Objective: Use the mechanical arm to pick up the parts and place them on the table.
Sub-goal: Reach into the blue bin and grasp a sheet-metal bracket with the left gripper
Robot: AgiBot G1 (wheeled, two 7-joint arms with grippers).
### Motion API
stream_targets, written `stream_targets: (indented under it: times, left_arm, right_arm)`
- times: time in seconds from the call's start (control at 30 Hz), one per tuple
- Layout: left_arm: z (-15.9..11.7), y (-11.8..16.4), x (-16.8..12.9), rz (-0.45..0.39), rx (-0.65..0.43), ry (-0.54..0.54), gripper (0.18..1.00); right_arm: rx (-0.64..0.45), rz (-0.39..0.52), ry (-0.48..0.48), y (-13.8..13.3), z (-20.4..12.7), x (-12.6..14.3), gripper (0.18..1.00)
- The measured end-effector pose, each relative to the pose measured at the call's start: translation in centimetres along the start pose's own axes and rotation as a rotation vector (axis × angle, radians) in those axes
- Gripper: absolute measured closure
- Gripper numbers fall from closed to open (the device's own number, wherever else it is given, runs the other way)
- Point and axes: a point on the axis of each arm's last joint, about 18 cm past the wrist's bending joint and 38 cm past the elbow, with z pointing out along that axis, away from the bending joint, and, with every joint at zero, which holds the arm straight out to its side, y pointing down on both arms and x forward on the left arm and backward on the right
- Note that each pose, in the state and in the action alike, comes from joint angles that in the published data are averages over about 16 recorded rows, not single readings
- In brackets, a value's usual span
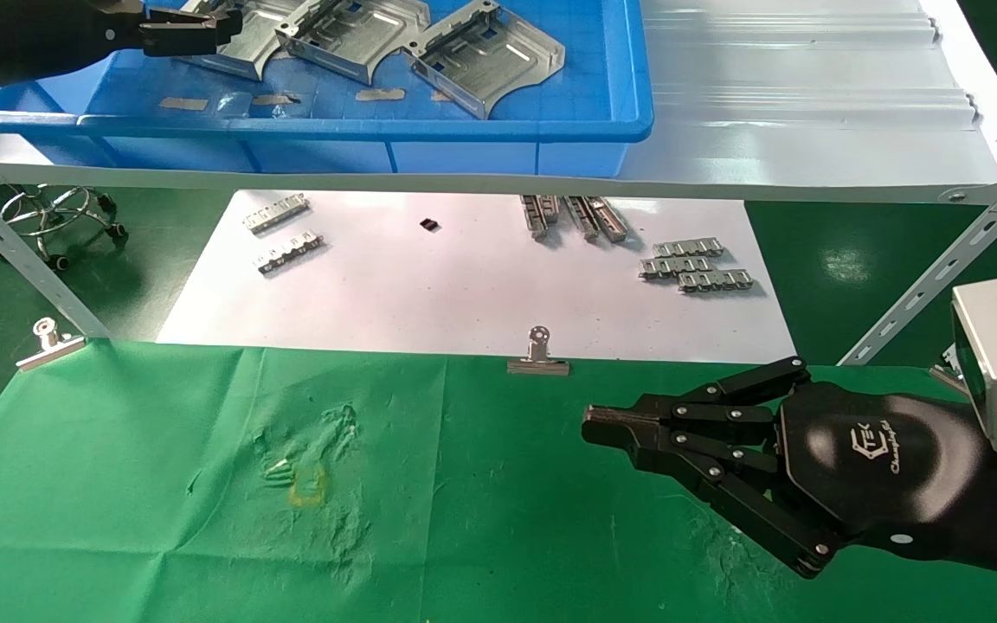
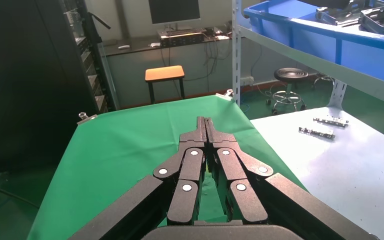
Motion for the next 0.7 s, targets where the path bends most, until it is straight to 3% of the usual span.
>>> stream_targets:
  times: [0.33,0.7]
  left_arm:
    - [0.9,0.3,0.0,0.025,-0.03,-0.042,0.305]
    - [1.2,0.8,-0.2,0.034,-0.051,-0.072,0.533]
  right_arm:
    - [0.0,0.0,0.0,0.0,0.0,0.0,0.987]
    - [0.0,0.0,0.0,0.0,0.0,0.0,0.987]
